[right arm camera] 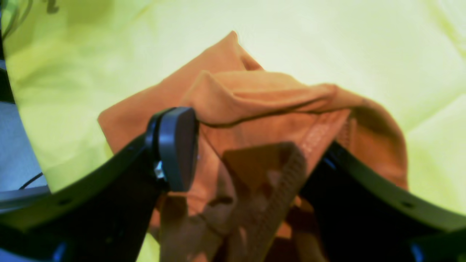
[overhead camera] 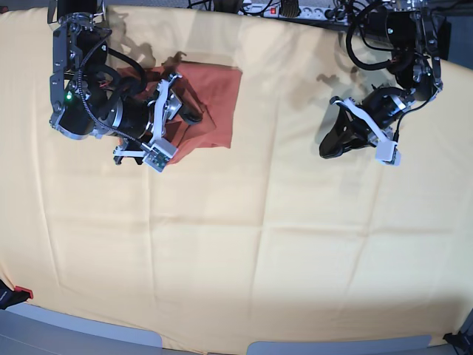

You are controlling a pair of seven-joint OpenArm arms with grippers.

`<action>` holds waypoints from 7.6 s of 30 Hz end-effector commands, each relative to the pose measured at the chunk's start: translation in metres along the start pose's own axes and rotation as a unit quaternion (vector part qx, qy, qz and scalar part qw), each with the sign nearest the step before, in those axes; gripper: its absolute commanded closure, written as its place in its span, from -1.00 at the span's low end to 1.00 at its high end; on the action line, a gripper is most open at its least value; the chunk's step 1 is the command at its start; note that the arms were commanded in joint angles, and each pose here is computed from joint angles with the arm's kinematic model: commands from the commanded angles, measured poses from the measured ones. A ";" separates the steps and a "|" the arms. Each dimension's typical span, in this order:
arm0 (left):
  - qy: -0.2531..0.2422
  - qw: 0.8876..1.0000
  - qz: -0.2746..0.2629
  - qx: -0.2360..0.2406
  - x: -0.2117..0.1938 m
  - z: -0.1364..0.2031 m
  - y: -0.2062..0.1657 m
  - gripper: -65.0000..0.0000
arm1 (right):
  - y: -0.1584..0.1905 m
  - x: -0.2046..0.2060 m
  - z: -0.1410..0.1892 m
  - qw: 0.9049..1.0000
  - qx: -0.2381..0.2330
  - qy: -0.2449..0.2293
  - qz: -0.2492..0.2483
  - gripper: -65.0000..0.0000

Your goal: Fold the T-shirt properly

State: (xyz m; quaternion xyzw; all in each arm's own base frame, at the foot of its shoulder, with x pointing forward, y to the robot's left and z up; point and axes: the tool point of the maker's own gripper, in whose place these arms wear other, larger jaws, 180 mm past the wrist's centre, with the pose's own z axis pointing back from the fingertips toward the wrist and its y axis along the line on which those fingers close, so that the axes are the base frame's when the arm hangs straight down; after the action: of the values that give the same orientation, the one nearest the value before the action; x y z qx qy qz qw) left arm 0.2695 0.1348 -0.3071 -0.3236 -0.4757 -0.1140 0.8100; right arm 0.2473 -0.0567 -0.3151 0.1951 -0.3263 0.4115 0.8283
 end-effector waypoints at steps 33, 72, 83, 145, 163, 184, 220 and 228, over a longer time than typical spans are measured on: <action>-0.016 1.000 -0.005 -0.006 0.008 0.004 -0.003 1.00 | 0.020 -0.024 0.065 0.998 0.014 -0.032 -0.055 -0.16; -0.033 0.999 0.009 -0.010 0.009 0.003 -0.007 1.00 | 0.090 0.031 0.056 0.953 0.135 -0.211 -0.171 1.00; -0.036 0.999 0.011 -0.011 0.009 0.002 -0.009 1.00 | 0.144 0.033 0.010 0.972 0.175 -0.130 -0.089 1.00; -0.033 0.999 0.010 -0.009 0.007 0.002 -0.008 1.00 | 0.059 0.047 0.024 0.984 -0.016 -0.156 0.089 1.00; -0.031 0.999 0.011 -0.009 0.006 0.002 -0.008 1.00 | 0.052 0.111 -0.037 0.973 0.036 -0.216 0.071 1.00; -0.031 0.999 0.009 -0.008 0.006 0.002 -0.008 1.00 | 0.023 0.140 -0.053 0.975 -0.016 -0.212 0.069 -0.39; -0.026 1.000 0.005 -0.004 0.004 0.001 -0.007 1.00 | 0.072 0.015 0.000 0.995 -0.032 -0.061 0.074 1.00; -0.031 0.999 0.012 -0.006 0.003 -0.001 -0.009 1.00 | 0.068 0.045 0.003 0.987 -0.035 -0.128 0.088 1.00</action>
State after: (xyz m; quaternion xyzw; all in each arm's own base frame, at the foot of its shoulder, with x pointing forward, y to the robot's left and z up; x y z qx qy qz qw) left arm 0.2627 0.1276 -0.3148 -0.3302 -0.4748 -0.0962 0.8101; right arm 0.2117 0.0009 -0.2867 0.1778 -0.4438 0.4316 0.7649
